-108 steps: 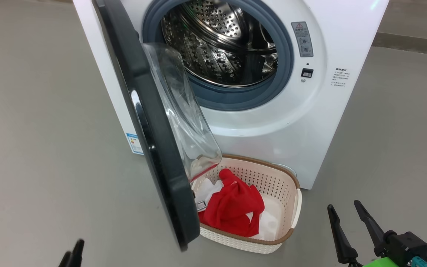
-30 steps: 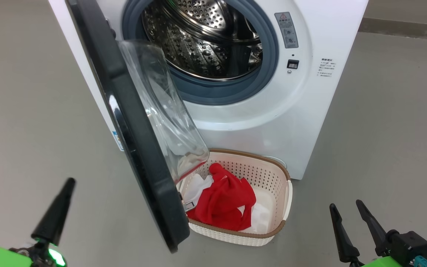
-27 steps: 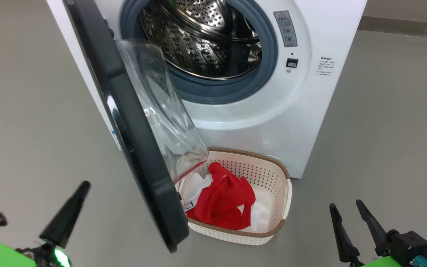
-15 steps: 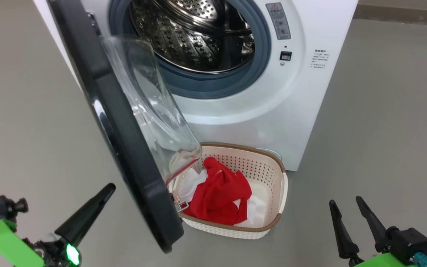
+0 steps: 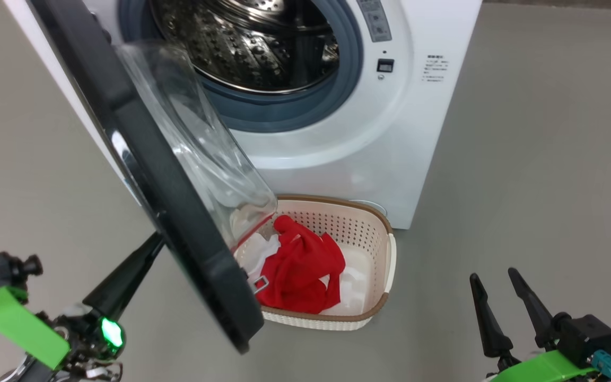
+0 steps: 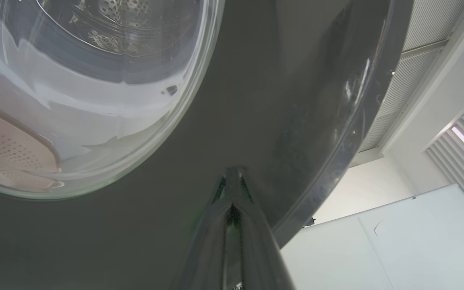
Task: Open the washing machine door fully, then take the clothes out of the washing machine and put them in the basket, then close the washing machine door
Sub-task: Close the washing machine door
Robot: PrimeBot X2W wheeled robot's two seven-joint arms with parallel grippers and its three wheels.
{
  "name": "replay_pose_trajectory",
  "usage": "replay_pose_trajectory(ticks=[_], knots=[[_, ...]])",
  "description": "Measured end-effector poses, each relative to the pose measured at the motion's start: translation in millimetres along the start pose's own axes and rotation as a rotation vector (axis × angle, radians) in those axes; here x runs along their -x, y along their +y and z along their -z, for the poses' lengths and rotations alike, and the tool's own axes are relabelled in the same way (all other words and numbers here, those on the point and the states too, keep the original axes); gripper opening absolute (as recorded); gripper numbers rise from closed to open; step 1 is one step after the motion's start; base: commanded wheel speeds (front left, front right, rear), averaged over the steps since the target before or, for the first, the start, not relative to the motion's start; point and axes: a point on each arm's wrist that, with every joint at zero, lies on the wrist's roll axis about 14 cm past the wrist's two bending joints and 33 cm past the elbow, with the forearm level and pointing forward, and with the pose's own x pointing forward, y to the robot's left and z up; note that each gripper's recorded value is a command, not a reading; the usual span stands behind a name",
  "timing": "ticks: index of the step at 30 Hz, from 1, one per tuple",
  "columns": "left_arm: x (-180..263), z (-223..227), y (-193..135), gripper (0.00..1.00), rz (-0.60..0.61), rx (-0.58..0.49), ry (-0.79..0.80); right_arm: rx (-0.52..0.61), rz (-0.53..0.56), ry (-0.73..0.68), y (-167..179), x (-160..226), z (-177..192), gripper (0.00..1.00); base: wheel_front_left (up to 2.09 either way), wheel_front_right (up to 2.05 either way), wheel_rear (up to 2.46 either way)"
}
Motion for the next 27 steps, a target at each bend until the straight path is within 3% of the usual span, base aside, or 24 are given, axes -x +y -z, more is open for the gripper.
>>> replay_pose_trajectory(ticks=[27], knots=[[-147.8,23.0,3.2,0.0,0.078,-0.007,0.096,-0.023,0.19,-0.044,-66.6,-7.7,-9.7,1.0,0.0,0.0,0.0]])
